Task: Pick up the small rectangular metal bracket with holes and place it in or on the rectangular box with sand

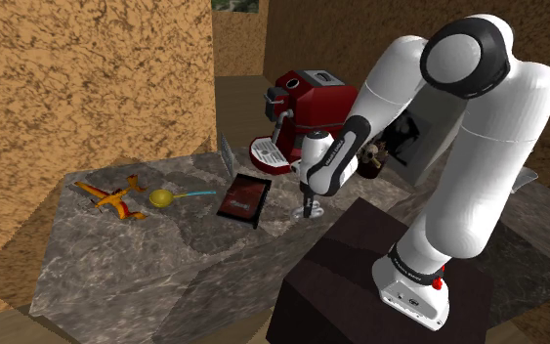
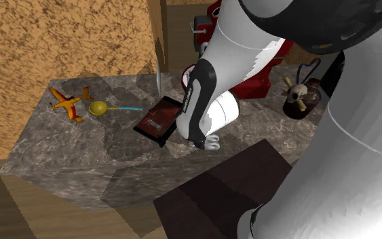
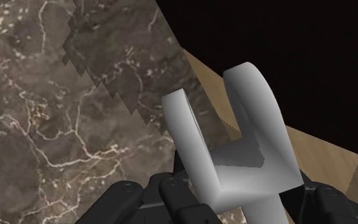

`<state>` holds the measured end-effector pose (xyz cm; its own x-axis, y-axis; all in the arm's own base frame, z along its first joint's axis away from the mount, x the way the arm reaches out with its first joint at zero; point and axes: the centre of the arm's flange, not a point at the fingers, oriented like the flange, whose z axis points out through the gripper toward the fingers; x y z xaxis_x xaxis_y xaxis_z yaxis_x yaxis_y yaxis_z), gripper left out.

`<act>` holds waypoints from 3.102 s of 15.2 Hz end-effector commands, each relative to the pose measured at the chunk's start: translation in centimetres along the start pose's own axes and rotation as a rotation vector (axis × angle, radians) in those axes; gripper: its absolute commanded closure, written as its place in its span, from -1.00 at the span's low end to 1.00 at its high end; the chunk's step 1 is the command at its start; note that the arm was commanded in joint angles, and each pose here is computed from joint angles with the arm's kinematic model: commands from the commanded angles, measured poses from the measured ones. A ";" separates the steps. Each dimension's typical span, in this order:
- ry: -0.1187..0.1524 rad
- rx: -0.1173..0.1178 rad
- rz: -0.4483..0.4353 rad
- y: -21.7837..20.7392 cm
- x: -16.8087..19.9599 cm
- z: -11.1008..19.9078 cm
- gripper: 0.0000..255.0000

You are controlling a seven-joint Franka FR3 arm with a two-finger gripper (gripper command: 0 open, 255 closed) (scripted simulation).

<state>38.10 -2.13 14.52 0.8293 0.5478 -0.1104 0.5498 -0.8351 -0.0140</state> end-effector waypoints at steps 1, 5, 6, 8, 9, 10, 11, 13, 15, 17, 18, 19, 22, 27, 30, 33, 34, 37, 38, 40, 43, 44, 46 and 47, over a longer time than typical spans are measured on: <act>0.000 0.000 0.000 0.0 0.0 -1.0 1.00; 0.000 0.000 0.000 0.0 -0.2 -3.1 1.00; 0.000 0.000 0.000 0.0 -0.3 -3.7 1.00; 0.000 0.000 0.000 0.0 -0.4 -4.7 1.00; 0.000 0.000 0.000 0.0 -0.5 -5.1 1.00; 0.000 0.000 0.000 0.3 0.8 -5.2 1.00; 0.000 0.000 0.000 0.7 2.1 -5.4 1.00; 0.000 0.000 0.000 1.4 4.6 -5.7 1.00; 0.000 0.000 0.000 2.1 7.1 -6.0 1.00; 0.000 0.000 0.000 2.8 9.7 -6.2 1.00; 0.000 0.000 0.000 3.1 10.9 -6.4 1.00; 0.000 0.000 0.000 3.4 12.2 -6.5 1.00; 0.000 0.000 0.000 4.5 16.0 -7.0 1.00; 0.000 0.000 0.000 6.2 22.3 -7.7 1.00; 0.000 0.000 0.000 7.0 25.3 -8.0 1.00; 0.000 0.000 0.000 7.0 25.4 -6.5 1.00; 0.000 0.000 0.000 7.0 25.5 -5.9 1.00; 0.000 0.000 0.000 7.1 25.7 -4.4 1.00; 0.000 0.000 0.000 7.1 25.7 -3.8 1.00; 0.000 0.000 0.000 7.1 25.8 -2.8 1.00; 0.000 0.000 0.000 7.1 26.0 -1.1 1.00; 0.000 0.000 0.000 7.1 26.0 -1.1 1.00; 0.000 0.000 0.000 7.1 26.0 -1.1 1.00; 0.000 0.000 0.000 7.1 26.0 -1.1 1.00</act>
<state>63.68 6.25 12.66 0.8291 0.5479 -0.1112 0.5499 -0.8351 -0.0146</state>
